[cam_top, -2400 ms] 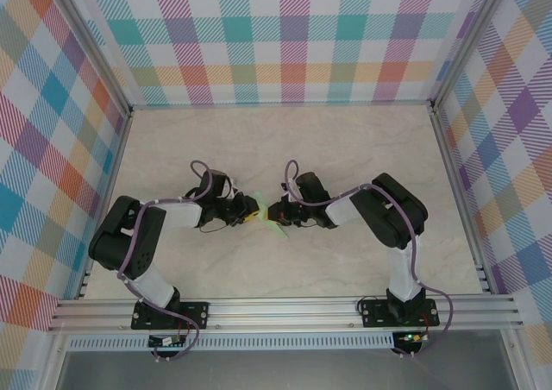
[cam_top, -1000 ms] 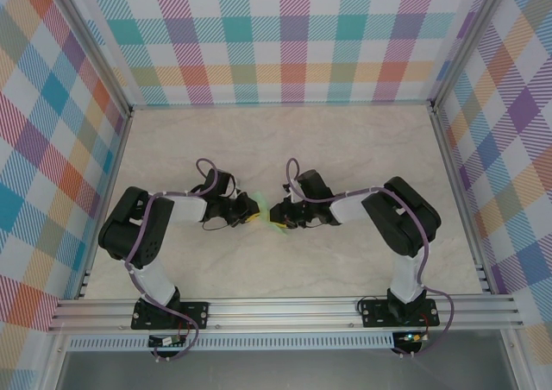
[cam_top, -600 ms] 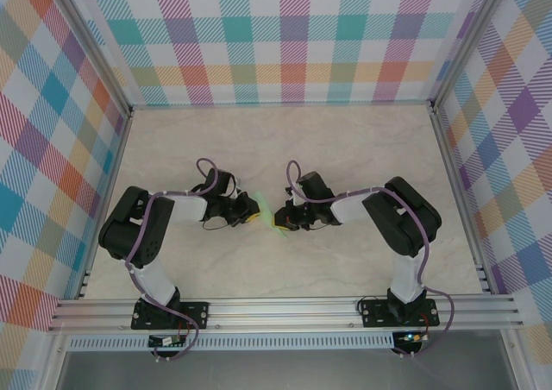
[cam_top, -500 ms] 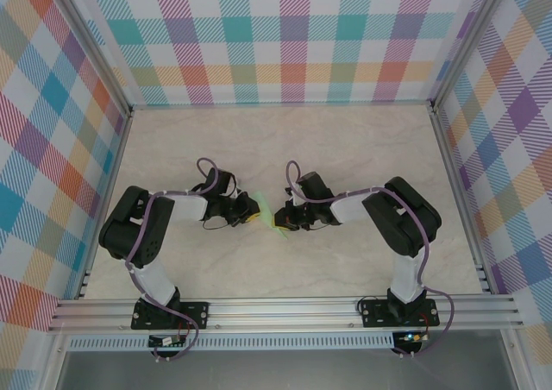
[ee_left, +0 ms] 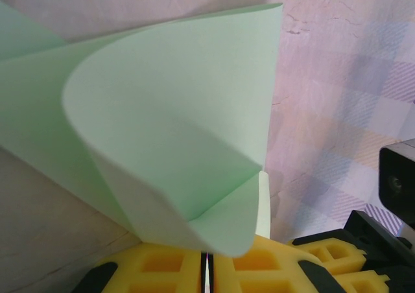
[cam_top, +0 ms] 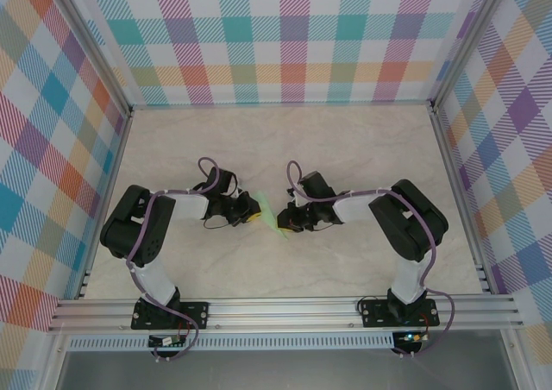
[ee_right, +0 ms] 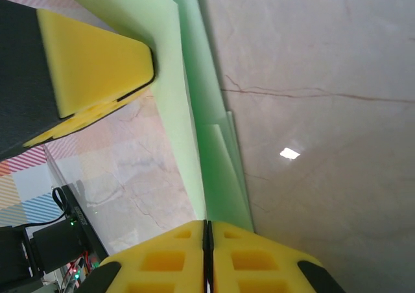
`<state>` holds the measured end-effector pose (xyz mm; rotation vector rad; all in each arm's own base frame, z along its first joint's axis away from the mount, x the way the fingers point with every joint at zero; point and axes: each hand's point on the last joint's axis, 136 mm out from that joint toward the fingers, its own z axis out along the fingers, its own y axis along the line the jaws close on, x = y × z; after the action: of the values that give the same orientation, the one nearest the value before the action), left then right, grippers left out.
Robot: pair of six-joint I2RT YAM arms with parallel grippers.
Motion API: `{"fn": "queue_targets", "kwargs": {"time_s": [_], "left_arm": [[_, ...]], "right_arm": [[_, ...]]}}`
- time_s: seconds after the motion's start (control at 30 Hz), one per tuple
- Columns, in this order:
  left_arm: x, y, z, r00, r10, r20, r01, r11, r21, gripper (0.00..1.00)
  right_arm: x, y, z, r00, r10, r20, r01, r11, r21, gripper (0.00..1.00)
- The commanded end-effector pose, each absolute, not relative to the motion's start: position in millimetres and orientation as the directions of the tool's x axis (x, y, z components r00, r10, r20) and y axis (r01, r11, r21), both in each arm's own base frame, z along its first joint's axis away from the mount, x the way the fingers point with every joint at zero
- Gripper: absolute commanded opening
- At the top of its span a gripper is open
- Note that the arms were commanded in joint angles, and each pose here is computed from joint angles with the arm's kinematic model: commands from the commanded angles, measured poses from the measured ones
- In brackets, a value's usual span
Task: Fold a paper plane with a square sheet of paper (pick it up from the middle)
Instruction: Fold the wing for the fifth time at the center of the table.
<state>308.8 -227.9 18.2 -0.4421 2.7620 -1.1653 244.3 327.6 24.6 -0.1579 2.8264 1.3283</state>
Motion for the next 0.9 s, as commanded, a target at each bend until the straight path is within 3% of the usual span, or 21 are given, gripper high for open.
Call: {"fn": "queue_targets", "kwargs": {"time_s": [0.0, 0.2, 0.37, 0.53, 0.87], "left_arm": [[302, -217, -6, -0.946, -0.324, 0.025, -0.265, 0.724, -0.637, 0.12], [302, -217, -6, -0.945, -0.324, 0.029, -0.268, 0.725, -0.634, 0.11], [302, -218, -6, -0.946, -0.322, 0.034, -0.269, 0.725, -0.634, 0.11], [301, -218, -8, -0.947, -0.319, 0.04, -0.272, 0.727, -0.631, 0.11], [300, -217, -10, -0.946, -0.321, 0.046, -0.278, 0.731, -0.624, 0.11]], "right_arm": [[226, 309, 4, -0.995, -0.093, 0.032, -0.043, 0.7, 0.713, 0.09], [233, 309, 11, -0.996, -0.087, 0.009, -0.056, 0.714, 0.697, 0.08], [241, 312, 45, -0.992, -0.086, -0.091, -0.125, 0.686, 0.717, 0.17], [244, 313, 61, -0.979, -0.096, -0.179, -0.192, 0.733, 0.653, 0.23], [232, 347, 48, -0.972, -0.201, -0.123, -0.233, 0.743, 0.627, 0.17]]}}
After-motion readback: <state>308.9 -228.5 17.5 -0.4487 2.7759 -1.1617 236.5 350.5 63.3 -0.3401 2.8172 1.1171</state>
